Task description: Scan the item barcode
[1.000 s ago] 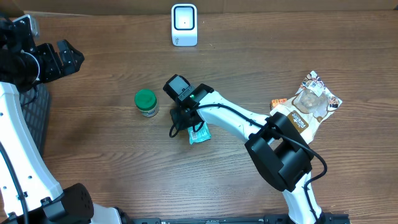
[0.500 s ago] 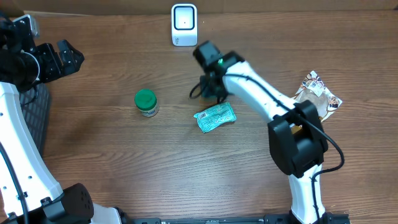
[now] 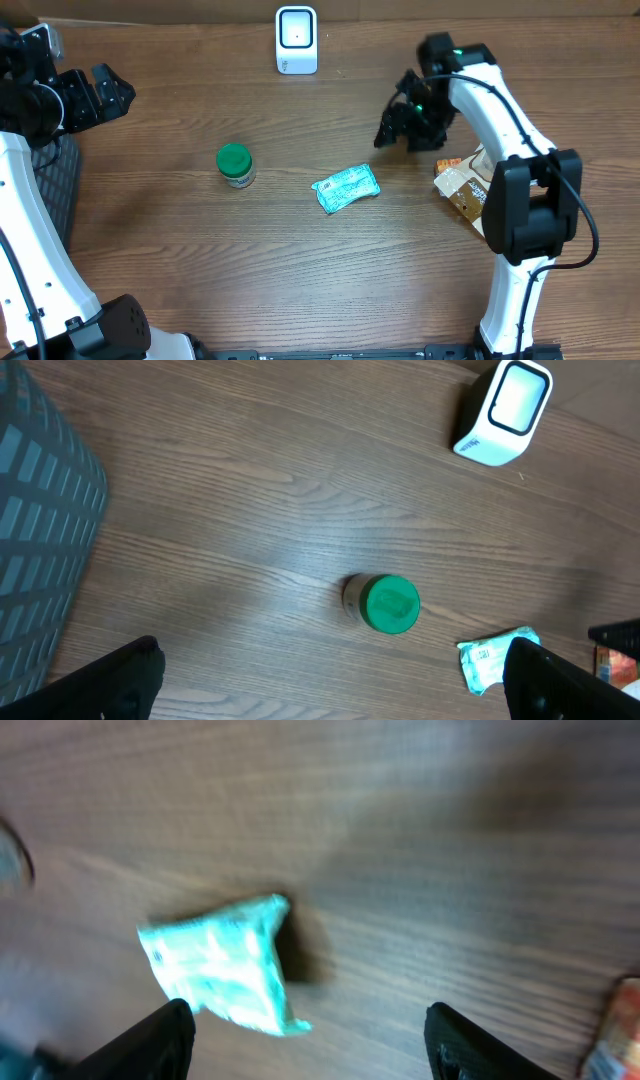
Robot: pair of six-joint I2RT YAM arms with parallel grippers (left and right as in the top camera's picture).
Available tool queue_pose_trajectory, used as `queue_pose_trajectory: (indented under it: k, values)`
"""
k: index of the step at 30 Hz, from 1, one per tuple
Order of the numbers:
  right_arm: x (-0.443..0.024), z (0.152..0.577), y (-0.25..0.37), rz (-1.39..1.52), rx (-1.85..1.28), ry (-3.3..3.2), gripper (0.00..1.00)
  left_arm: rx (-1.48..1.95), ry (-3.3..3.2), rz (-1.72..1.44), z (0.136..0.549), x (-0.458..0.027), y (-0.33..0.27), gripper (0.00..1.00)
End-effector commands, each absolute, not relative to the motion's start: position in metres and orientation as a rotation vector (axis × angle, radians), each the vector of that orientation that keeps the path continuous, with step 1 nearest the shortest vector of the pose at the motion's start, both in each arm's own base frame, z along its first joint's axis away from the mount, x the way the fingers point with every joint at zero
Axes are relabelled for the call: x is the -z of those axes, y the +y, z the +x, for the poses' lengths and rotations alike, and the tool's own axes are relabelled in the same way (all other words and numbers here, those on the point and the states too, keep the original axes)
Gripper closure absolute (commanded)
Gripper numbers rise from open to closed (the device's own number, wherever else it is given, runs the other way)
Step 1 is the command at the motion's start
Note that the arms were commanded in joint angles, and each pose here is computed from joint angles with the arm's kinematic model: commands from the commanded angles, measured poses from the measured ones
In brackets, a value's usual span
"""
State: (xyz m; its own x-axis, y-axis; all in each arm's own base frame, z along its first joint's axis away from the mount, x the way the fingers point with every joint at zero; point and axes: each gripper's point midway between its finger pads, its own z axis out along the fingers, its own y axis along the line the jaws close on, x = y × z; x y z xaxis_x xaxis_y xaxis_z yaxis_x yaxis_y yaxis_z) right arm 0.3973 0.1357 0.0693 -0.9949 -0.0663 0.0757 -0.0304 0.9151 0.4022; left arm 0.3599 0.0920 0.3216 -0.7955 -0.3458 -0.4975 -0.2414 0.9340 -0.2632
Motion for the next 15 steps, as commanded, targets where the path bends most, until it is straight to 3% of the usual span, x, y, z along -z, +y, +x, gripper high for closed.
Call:
queue_pose_trajectory:
  k: [1,15]
  values:
    - [-0.066,0.381,0.154,0.251,0.836,-2.904,0.27,0.247,2.511,-0.379,0.360,-0.329,0.090,0.00]
    - [-0.038,0.367,0.161,0.244,0.894,-2.865,0.23,0.247,2.511,-0.379,0.360,-0.329,0.090,0.00]
